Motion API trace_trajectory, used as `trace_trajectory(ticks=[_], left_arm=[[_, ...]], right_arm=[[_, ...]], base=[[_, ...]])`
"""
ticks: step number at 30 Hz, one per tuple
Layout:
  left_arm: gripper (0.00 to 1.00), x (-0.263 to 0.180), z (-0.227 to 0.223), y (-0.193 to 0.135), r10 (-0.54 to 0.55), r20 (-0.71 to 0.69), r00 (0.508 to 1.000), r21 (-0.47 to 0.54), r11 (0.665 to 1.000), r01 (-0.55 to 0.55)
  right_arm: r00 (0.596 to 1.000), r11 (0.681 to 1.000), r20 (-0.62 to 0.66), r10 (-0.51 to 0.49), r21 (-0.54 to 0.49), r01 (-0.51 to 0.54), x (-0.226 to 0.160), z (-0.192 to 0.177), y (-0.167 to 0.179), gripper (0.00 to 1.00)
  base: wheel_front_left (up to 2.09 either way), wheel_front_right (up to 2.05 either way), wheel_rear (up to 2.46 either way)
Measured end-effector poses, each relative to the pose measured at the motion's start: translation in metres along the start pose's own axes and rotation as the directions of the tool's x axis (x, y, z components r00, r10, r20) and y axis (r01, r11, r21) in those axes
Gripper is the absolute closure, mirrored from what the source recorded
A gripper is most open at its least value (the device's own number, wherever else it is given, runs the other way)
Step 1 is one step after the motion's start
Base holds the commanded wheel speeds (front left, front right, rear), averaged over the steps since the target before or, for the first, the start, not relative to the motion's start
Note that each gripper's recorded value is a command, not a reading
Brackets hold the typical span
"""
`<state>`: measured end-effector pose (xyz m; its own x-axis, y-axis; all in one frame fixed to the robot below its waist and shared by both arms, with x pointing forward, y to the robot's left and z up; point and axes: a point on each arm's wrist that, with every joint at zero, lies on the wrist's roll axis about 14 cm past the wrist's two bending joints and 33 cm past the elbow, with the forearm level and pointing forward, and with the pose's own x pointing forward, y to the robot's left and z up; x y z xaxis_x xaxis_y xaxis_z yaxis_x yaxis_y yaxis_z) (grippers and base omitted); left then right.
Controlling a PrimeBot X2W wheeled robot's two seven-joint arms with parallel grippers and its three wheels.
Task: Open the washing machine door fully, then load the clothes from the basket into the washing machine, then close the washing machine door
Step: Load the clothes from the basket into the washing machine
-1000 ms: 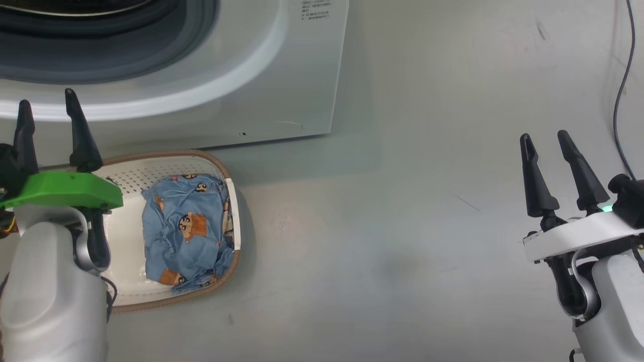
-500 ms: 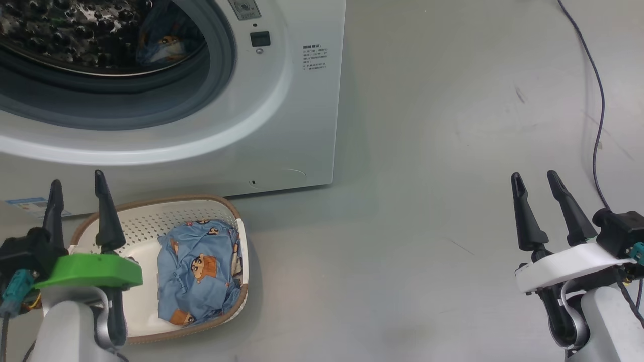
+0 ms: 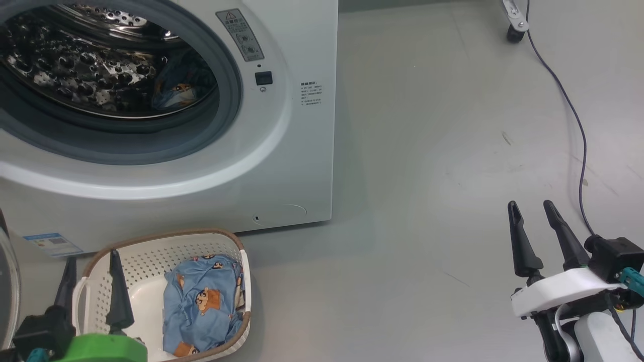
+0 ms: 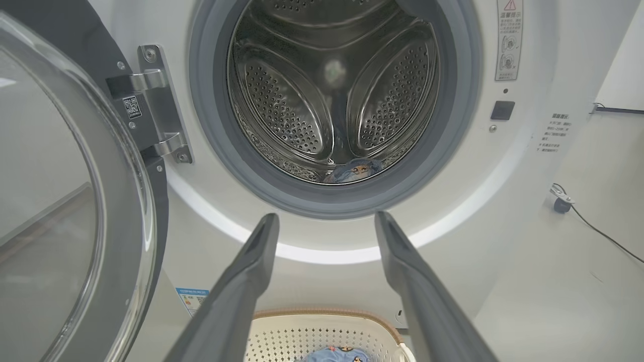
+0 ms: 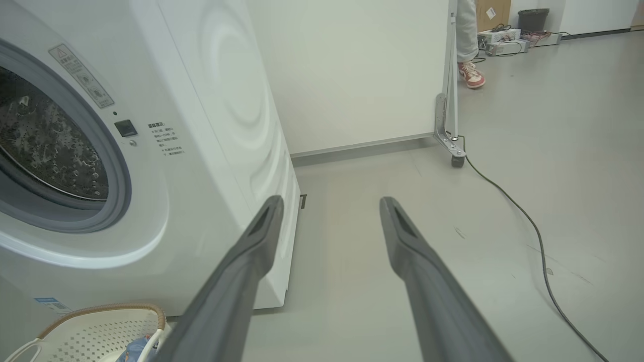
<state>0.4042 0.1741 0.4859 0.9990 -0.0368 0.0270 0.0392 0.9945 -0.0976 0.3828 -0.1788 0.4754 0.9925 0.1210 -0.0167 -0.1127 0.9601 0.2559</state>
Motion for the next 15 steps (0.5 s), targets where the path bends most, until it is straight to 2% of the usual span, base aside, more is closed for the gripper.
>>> trace_trajectory(ticks=[15], left_arm=[[0.0, -0.052, -0.002, 0.002, 0.01, -0.019, 1.0, 0.005, 1.0, -0.01]], right_arm=[[0.999, 1.0, 0.033, -0.001, -0.018, 0.002, -0.027, 0.009, 0.007, 0.0]], base=[[0.0, 0.0, 0.0]])
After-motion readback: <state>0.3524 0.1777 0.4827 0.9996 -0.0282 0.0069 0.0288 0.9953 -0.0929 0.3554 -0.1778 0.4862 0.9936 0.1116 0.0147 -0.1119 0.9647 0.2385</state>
